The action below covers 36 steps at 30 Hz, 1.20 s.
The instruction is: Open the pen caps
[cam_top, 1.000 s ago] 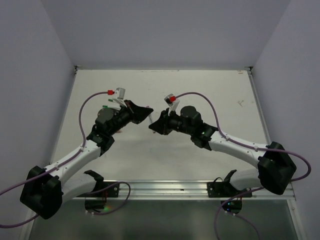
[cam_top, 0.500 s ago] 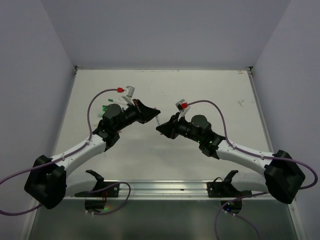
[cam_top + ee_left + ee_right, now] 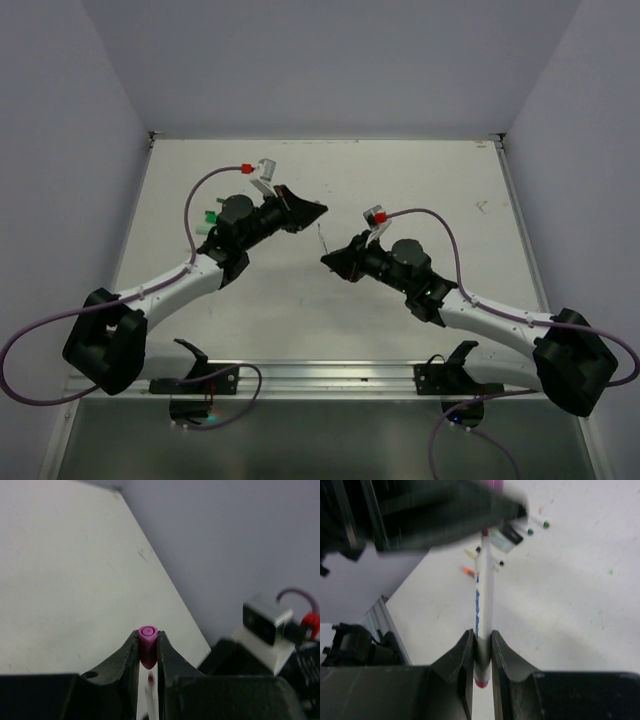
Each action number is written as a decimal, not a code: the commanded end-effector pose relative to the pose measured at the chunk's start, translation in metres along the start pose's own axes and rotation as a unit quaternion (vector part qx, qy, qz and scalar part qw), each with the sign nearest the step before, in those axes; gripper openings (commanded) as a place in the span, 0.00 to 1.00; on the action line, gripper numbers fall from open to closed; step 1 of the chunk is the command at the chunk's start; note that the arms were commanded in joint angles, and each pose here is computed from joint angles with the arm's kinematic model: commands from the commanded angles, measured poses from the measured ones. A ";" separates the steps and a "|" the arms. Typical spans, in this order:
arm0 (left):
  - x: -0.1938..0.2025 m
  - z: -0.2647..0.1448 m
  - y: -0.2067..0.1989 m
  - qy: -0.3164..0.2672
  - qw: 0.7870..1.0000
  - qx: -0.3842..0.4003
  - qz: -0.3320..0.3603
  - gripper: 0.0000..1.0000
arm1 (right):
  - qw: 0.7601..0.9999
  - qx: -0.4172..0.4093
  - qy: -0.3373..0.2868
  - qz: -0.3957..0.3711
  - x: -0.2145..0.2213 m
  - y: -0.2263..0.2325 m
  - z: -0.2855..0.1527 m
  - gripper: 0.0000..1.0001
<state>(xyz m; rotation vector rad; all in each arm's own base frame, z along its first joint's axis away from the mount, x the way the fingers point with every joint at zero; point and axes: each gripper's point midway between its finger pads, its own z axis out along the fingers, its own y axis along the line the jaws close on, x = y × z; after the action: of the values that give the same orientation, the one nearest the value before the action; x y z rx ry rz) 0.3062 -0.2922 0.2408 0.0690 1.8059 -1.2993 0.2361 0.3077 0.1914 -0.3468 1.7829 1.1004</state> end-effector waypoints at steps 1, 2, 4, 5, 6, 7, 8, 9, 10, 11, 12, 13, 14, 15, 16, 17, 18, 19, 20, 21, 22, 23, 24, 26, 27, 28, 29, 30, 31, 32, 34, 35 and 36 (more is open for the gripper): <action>-0.174 -0.019 -0.061 -0.308 0.948 0.035 0.068 0.00 | 0.980 -0.014 0.193 0.035 0.106 -0.003 -0.038 0.00; -0.176 -0.018 -0.061 -0.313 0.947 0.035 0.068 0.00 | 0.980 -0.013 0.195 0.036 0.108 -0.004 -0.039 0.00; -0.181 -0.018 -0.063 -0.319 0.945 0.036 0.071 0.00 | 0.980 -0.013 0.195 0.037 0.107 -0.005 -0.039 0.00; -0.183 -0.018 -0.064 -0.322 0.943 0.037 0.072 0.00 | 0.980 -0.012 0.197 0.037 0.110 -0.006 -0.040 0.00; -0.183 -0.019 -0.065 -0.322 0.943 0.038 0.073 0.00 | 0.980 -0.013 0.195 0.038 0.109 -0.005 -0.040 0.00; -0.189 -0.021 -0.062 -0.335 0.939 0.030 0.070 0.00 | 0.980 -0.013 0.196 0.039 0.110 -0.005 -0.040 0.00; -0.190 -0.021 -0.063 -0.337 0.938 0.031 0.071 0.00 | 0.980 -0.014 0.195 0.039 0.110 -0.005 -0.041 0.00; -0.191 -0.020 -0.062 -0.336 0.939 0.030 0.072 0.00 | 0.980 -0.014 0.193 0.040 0.109 -0.004 -0.041 0.00; -0.192 -0.019 -0.063 -0.333 0.939 0.031 0.075 0.00 | 0.981 -0.012 0.191 0.039 0.108 -0.005 -0.041 0.00; -0.190 -0.016 -0.059 -0.325 0.942 0.021 0.081 0.00 | 0.981 -0.013 0.188 0.037 0.105 -0.004 -0.041 0.00; -0.189 -0.014 -0.056 -0.319 0.944 0.015 0.084 0.00 | 0.981 -0.010 0.189 0.036 0.105 -0.005 -0.041 0.00; -0.191 -0.012 -0.055 -0.316 0.945 0.009 0.088 0.00 | 0.982 -0.006 0.187 0.034 0.105 -0.006 -0.042 0.00; -0.184 -0.006 -0.045 -0.297 0.950 -0.013 0.092 0.00 | 0.982 -0.004 0.187 0.034 0.104 -0.006 -0.042 0.00; -0.184 -0.004 -0.041 -0.290 0.952 -0.023 0.096 0.00 | 0.982 0.001 0.188 0.036 0.104 -0.008 -0.043 0.00; -0.175 0.003 -0.033 -0.261 0.959 -0.038 0.098 0.00 | 0.983 0.010 0.182 0.035 0.101 -0.010 -0.041 0.00; -0.172 0.006 -0.026 -0.249 0.961 -0.052 0.106 0.00 | 0.983 0.018 0.180 0.034 0.100 -0.012 -0.041 0.00; -0.169 0.009 -0.021 -0.237 0.963 -0.064 0.110 0.00 | 0.982 0.030 0.183 0.035 0.101 -0.016 -0.042 0.00; -0.169 0.014 -0.016 -0.227 0.964 -0.077 0.114 0.00 | 0.982 0.039 0.181 0.032 0.099 -0.019 -0.042 0.00; -0.158 0.017 0.001 -0.195 0.967 -0.112 0.119 0.00 | 0.984 0.059 0.169 0.023 0.091 -0.024 -0.039 0.00; -0.153 0.020 0.010 -0.178 0.968 -0.131 0.122 0.00 | 0.981 0.082 0.177 0.019 0.091 -0.031 -0.043 0.00; -0.143 0.026 0.027 -0.138 0.968 -0.164 0.129 0.00 | 0.981 0.098 0.166 0.011 0.080 -0.034 -0.040 0.00; -0.140 0.028 0.040 -0.126 0.964 -0.192 0.130 0.00 | 0.978 0.137 0.156 -0.004 0.072 -0.047 -0.040 0.00; -0.135 0.030 0.050 -0.108 0.962 -0.212 0.132 0.00 | 0.971 0.170 0.169 -0.012 0.074 -0.058 -0.046 0.00; -0.114 0.035 0.083 -0.043 0.953 -0.269 0.131 0.00 | 0.962 0.215 0.165 -0.026 0.057 -0.070 -0.044 0.00; -0.107 0.037 0.093 -0.022 0.950 -0.285 0.129 0.00 | 0.947 0.274 0.166 -0.033 0.052 -0.093 -0.053 0.00; -0.093 0.040 0.113 0.017 0.941 -0.315 0.124 0.00 | 0.941 0.297 0.157 -0.033 0.039 -0.099 -0.050 0.00; -0.086 0.041 0.122 0.036 0.935 -0.330 0.121 0.00 | 0.933 0.324 0.154 -0.031 0.034 -0.110 -0.052 0.00; -0.088 0.045 0.125 0.045 0.932 -0.338 0.121 0.00 | 0.920 0.363 0.149 -0.023 0.024 -0.129 -0.060 0.00; -0.069 0.042 0.149 0.083 0.917 -0.372 0.115 0.00 | 0.914 0.379 0.147 -0.013 0.016 -0.138 -0.057 0.00; -0.064 0.042 0.157 0.093 0.911 -0.385 0.114 0.00 | 0.907 0.396 0.142 0.001 0.010 -0.148 -0.058 0.00; -0.054 0.039 0.179 0.115 0.891 -0.422 0.118 0.00 | 0.886 0.447 0.121 0.019 -0.017 -0.177 -0.066 0.00; -0.051 0.039 0.185 0.122 0.887 -0.428 0.122 0.00 | 0.872 0.469 0.137 0.021 -0.015 -0.192 -0.070 0.00; -0.044 0.042 0.196 0.133 0.882 -0.436 0.122 0.00 | 0.861 0.490 0.133 0.030 -0.024 -0.209 -0.075 0.00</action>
<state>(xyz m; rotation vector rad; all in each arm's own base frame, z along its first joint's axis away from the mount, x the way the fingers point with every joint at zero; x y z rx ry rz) 0.4649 -0.2410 0.1474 -0.0617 2.2561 -0.4009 0.3163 0.1772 0.1145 0.0549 2.3143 0.2910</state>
